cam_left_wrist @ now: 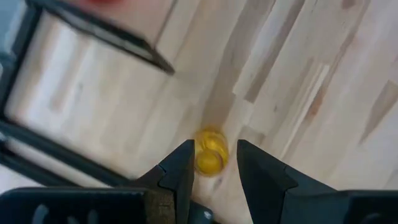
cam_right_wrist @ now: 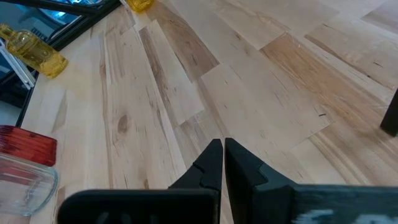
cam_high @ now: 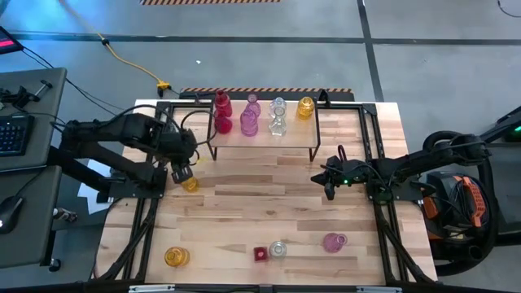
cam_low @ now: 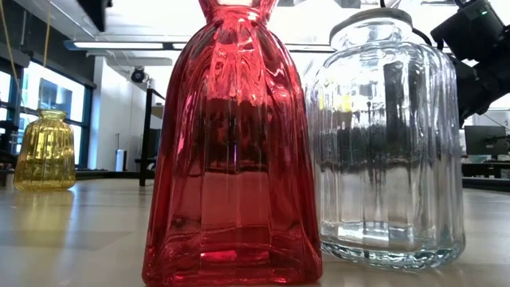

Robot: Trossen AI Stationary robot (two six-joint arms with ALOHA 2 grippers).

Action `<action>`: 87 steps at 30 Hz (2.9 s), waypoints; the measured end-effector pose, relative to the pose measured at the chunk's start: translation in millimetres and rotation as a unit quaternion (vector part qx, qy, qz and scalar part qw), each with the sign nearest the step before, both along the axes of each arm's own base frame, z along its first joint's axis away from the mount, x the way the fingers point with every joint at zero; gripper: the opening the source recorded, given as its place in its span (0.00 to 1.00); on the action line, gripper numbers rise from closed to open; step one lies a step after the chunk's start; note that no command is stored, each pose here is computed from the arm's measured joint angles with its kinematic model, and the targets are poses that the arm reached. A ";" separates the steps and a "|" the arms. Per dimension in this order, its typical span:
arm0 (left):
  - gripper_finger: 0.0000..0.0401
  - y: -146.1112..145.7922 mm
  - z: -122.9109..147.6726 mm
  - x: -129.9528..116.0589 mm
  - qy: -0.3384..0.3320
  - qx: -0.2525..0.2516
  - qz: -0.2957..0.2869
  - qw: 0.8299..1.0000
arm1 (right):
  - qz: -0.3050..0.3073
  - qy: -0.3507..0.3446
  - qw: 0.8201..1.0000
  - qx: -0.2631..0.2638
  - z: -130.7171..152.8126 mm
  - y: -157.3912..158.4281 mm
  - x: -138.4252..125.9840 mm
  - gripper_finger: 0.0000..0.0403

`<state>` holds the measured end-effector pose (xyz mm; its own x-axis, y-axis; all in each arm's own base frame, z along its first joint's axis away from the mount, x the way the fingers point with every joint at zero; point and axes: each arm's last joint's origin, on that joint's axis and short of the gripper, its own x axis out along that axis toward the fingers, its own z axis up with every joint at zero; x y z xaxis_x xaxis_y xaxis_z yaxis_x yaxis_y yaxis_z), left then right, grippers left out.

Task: Sort vases onto shelf
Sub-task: Put the top yellow vase on the shelf aligned with the other yellow vase

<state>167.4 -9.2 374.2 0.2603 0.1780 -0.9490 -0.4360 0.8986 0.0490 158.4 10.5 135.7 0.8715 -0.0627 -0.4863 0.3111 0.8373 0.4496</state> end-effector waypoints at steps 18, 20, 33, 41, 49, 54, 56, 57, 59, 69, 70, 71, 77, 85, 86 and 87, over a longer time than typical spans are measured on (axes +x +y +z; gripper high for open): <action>0.28 -15.4 -62.3 -18.1 0.051 -0.067 0.112 0.990 | 0.000 0.000 1.000 0.000 0.0 0.0 0.0 0.00; 0.28 -15.2 -69.2 -18.4 0.059 -0.064 0.125 0.988 | 0.000 0.000 1.000 0.000 0.0 0.0 0.0 0.00; 0.28 -16.6 -103.3 -12.6 0.062 -0.071 0.138 0.986 | 0.000 0.000 1.000 0.000 0.0 0.0 0.0 0.00; 0.28 -17.7 -124.8 -10.9 0.065 -0.085 0.137 0.985 | 0.000 0.000 1.000 0.000 0.0 0.0 0.0 0.00; 0.28 -15.7 -139.8 -11.6 0.067 -0.080 0.146 0.984 | 0.000 0.000 1.000 0.000 0.0 0.0 0.0 0.00; 0.28 -13.4 -150.9 -10.1 0.059 -0.083 0.150 0.983 | 0.000 0.000 1.000 0.000 0.0 0.0 0.0 0.00; 0.28 -12.6 -153.3 -9.8 0.054 -0.087 0.152 0.983 | 0.000 0.000 1.000 0.000 0.0 0.0 0.0 0.00; 0.28 -12.1 -153.6 -10.0 0.055 -0.086 0.152 0.983 | 0.000 0.000 1.000 0.000 0.0 0.0 0.0 0.00; 0.27 -11.8 -153.6 -9.6 0.054 -0.086 0.149 0.984 | 0.000 0.000 1.000 0.000 0.0 0.0 0.0 0.00; 0.06 -10.3 -149.4 -14.1 0.036 -0.085 0.134 0.987 | 0.000 0.000 1.000 0.000 0.0 0.0 0.0 0.00; 0.05 -10.1 -148.9 -14.9 0.035 -0.085 0.133 0.987 | 0.000 0.000 1.000 0.000 0.0 0.0 0.0 0.00; 0.05 -10.1 -148.3 -15.4 0.032 -0.086 0.133 0.987 | 0.000 0.000 1.000 0.000 0.0 0.0 0.0 0.00; 0.05 -9.7 -144.4 -18.7 0.019 -0.090 0.124 0.988 | 0.000 0.000 1.000 0.000 0.0 0.0 0.0 0.00; 0.05 -11.3 -123.0 -12.8 -0.009 -0.097 0.062 0.993 | 0.000 0.000 1.000 0.000 -0.1 0.0 0.0 0.00; 0.05 -11.4 -119.4 -11.9 -0.015 -0.097 0.054 0.994 | 0.000 0.000 1.000 0.000 -0.1 0.0 0.0 0.00; 0.05 -11.6 -115.8 -11.0 -0.021 -0.096 0.047 0.994 | 0.000 0.000 1.000 0.000 0.0 0.0 0.0 0.00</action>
